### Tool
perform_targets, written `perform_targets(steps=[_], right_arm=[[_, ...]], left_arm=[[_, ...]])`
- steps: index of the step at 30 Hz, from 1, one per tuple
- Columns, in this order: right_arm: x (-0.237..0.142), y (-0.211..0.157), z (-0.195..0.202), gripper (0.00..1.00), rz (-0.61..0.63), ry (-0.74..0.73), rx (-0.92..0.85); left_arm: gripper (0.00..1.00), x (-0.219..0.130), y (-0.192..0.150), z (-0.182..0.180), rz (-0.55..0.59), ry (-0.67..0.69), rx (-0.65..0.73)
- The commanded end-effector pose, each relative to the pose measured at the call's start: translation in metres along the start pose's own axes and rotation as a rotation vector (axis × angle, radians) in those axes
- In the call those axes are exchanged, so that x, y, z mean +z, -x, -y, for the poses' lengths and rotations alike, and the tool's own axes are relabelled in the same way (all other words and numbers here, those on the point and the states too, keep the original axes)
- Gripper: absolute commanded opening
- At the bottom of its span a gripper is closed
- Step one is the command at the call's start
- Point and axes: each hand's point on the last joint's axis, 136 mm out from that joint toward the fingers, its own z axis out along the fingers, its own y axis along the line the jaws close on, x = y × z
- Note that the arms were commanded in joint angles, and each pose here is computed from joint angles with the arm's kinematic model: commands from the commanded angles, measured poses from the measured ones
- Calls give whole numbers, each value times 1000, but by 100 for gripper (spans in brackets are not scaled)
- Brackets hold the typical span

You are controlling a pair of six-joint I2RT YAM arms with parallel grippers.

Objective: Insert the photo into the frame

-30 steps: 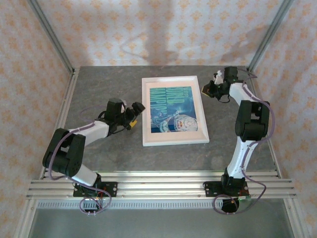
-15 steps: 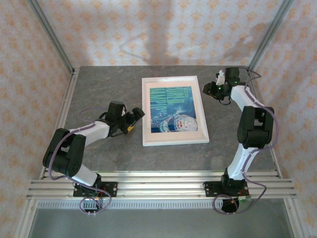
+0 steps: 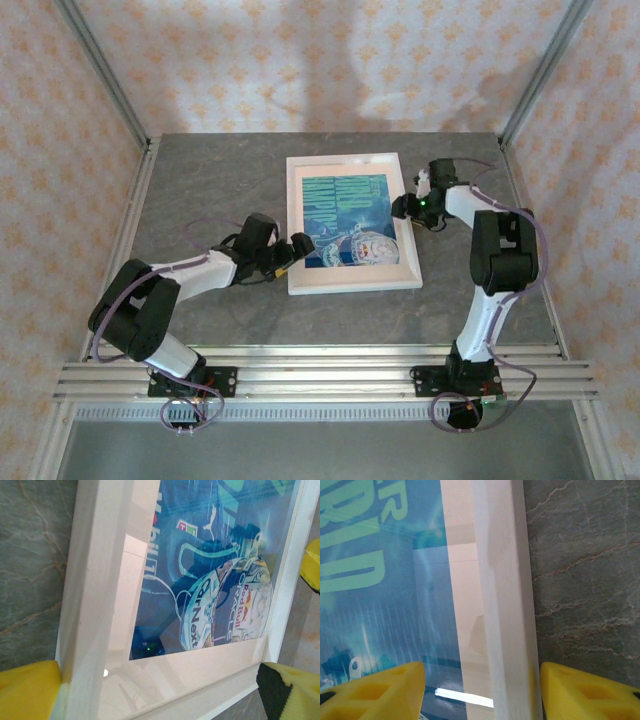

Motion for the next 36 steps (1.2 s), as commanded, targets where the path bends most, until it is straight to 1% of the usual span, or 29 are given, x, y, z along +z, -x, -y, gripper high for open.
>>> perform_targets(steps=[1, 4, 7, 12, 14, 17, 20, 22, 24, 26, 32, 36], right_arm=[[3, 13, -12, 62, 20, 14, -61], [13, 12, -27, 61, -20, 70, -72], [21, 15, -40, 61, -42, 81, -103], [35, 44, -64, 61, -19, 110, -116], [40, 59, -70, 61, -4, 97, -109], [33, 88, -68, 59, 81, 32, -50], [4, 108, -60, 59, 219, -55, 40], [-20, 109, -48, 60, 276, -144, 120], [-38, 98, -38, 61, 278, -215, 188], [-50, 78, -34, 61, 256, -230, 234], [-73, -1, -25, 61, 241, -236, 332], [-74, -57, -21, 61, 190, -267, 359]], left_arm=[[100, 3, -4, 6, 10, -2, 0], [100, 12, -14, 17, -10, -28, 4], [100, 22, -29, 32, -49, -50, 21], [100, 36, -60, 66, -113, -112, 45], [100, 40, -70, 77, -131, -130, 59], [100, 41, -74, 85, -141, -144, 67], [100, 36, -70, 84, -120, -143, 79], [100, 32, -63, 78, -95, -117, 87], [100, 27, -54, 68, -64, -86, 93], [100, 20, -42, 56, -25, -49, 98], [100, -2, 5, 26, 104, 75, 159], [100, -13, 39, 22, 194, 91, 172]])
